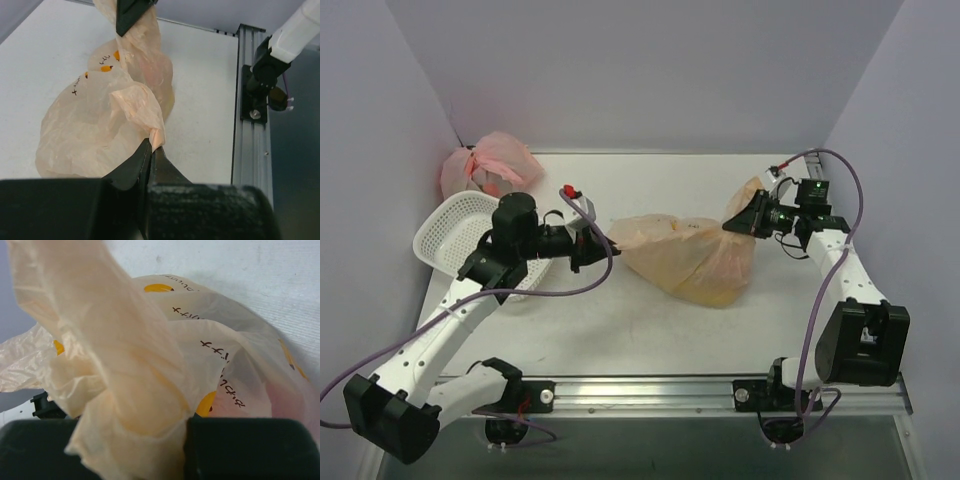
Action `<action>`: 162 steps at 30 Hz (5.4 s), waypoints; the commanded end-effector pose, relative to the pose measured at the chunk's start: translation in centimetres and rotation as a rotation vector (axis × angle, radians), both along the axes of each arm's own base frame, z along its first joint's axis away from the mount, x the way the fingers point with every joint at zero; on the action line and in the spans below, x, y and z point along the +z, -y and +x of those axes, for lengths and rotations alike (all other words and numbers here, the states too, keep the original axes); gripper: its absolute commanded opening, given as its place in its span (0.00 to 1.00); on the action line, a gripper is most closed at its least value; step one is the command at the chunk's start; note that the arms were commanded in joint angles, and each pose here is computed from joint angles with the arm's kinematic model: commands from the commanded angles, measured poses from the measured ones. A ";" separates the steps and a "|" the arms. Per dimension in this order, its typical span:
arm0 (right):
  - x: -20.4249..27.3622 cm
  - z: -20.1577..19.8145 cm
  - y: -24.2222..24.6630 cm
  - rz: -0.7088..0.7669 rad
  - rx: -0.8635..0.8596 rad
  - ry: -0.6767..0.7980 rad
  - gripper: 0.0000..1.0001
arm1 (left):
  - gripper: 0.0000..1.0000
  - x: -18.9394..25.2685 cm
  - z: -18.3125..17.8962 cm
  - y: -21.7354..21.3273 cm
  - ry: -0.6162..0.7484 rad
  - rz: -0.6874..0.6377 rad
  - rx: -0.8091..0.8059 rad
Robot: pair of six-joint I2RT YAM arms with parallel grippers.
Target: Place the fake fruits into the plastic bag and tie a complex knot
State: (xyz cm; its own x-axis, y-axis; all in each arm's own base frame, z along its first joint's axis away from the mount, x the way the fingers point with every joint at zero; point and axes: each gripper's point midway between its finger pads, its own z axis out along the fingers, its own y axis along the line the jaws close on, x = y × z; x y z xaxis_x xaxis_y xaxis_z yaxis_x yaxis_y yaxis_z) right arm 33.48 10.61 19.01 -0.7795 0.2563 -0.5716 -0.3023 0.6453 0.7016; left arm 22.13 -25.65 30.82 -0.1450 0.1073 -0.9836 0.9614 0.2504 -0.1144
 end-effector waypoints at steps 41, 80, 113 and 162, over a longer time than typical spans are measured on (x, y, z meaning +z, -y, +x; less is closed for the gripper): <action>1.2 -3.5 -8.0 -0.330 0.387 0.251 0.00 | 0.00 -4.4 -10.5 7.8 0.048 0.285 -0.533; 2.5 -9.9 -6.0 -0.263 0.639 0.357 0.00 | 0.97 0.6 1.2 -2.4 0.299 0.156 0.114; 1.9 -9.9 -5.9 -0.272 0.797 0.353 0.00 | 0.97 -4.1 -0.3 11.9 0.490 0.034 -0.605; 2.0 -6.3 -5.0 -0.241 0.331 0.634 1.00 | 0.00 -1.4 -0.2 10.3 0.154 -0.044 -0.373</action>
